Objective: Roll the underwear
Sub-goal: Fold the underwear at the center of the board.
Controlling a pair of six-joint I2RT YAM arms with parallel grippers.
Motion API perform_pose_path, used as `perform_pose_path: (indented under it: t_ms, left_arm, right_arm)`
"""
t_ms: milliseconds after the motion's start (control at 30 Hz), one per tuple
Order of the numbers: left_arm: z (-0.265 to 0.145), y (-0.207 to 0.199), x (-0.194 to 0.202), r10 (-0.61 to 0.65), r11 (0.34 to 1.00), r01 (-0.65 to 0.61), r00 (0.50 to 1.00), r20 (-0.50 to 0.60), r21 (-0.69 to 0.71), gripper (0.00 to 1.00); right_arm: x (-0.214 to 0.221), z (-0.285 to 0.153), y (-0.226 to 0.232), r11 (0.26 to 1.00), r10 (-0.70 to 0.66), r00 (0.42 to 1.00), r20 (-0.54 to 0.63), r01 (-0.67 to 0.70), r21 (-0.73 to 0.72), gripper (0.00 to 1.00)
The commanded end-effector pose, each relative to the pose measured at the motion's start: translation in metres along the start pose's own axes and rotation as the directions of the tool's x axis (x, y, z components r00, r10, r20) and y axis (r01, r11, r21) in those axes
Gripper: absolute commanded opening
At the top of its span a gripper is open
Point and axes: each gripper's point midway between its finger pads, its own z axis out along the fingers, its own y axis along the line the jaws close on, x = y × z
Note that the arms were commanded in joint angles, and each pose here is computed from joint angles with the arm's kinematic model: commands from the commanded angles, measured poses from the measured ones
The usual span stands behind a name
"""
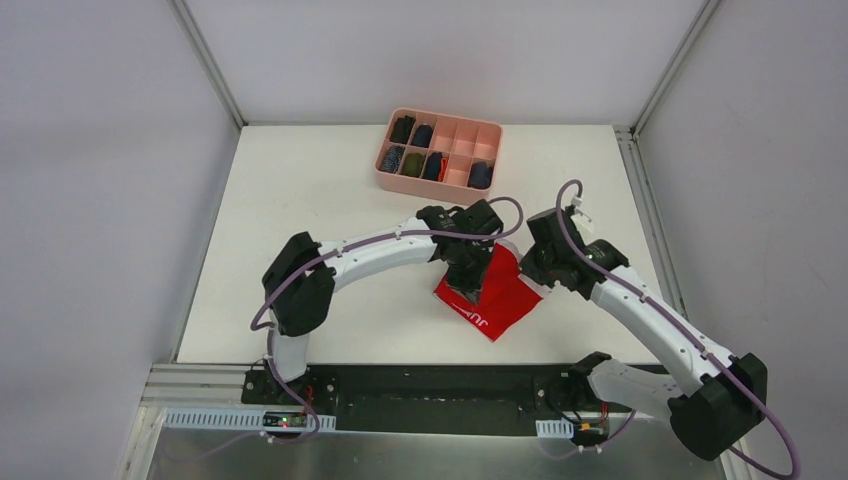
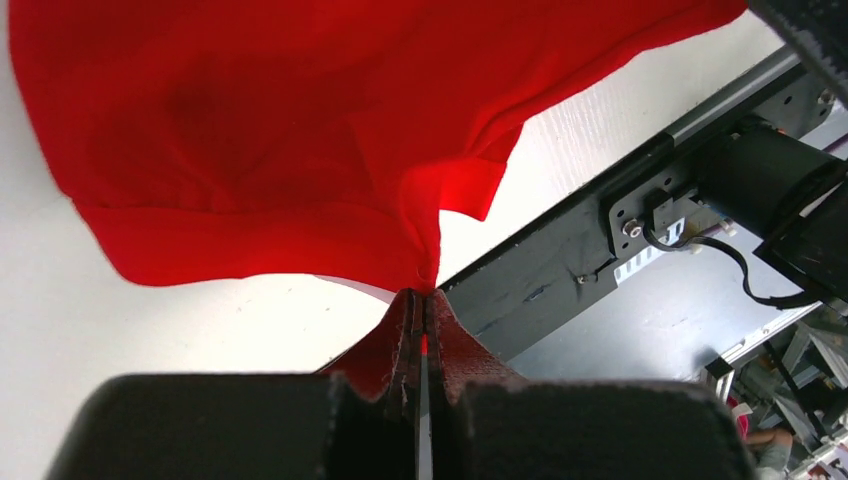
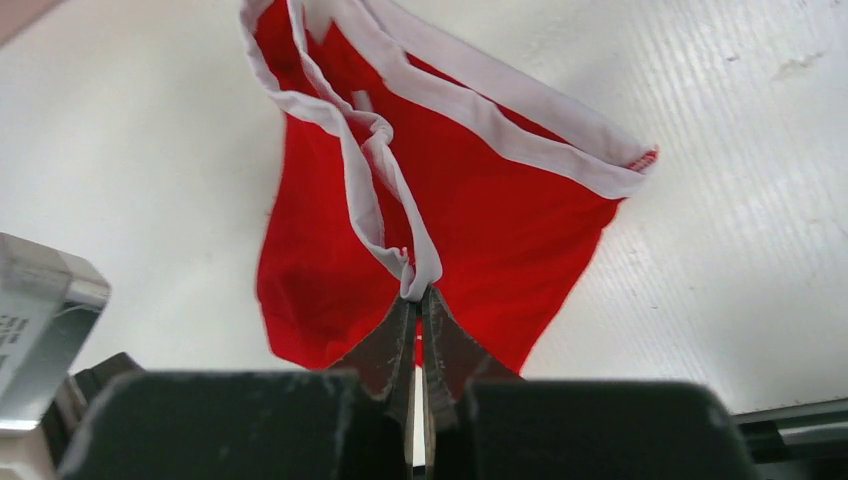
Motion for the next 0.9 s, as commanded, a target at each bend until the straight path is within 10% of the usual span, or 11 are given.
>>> perform_pose_path:
  t_ms: [0, 867]
  left_arm:
    - [0.006, -0.015, 0.005, 0.029, 0.999, -0.028, 0.999, -0.045, 0.029, 0.0]
    - [0.022, -0.031, 0.002, 0.044, 0.998, -0.041, 0.998, -0.055, 0.053, 0.0]
  right_arm:
    - [0.008, 0.01, -0.028, 0.998, -0.006, 1.0, -0.014, 0.006, 0.061, 0.0]
    - [0.01, 0.034, -0.043, 0.996, 0.067, 0.994, -0.084, -0.062, 0.056, 0.0]
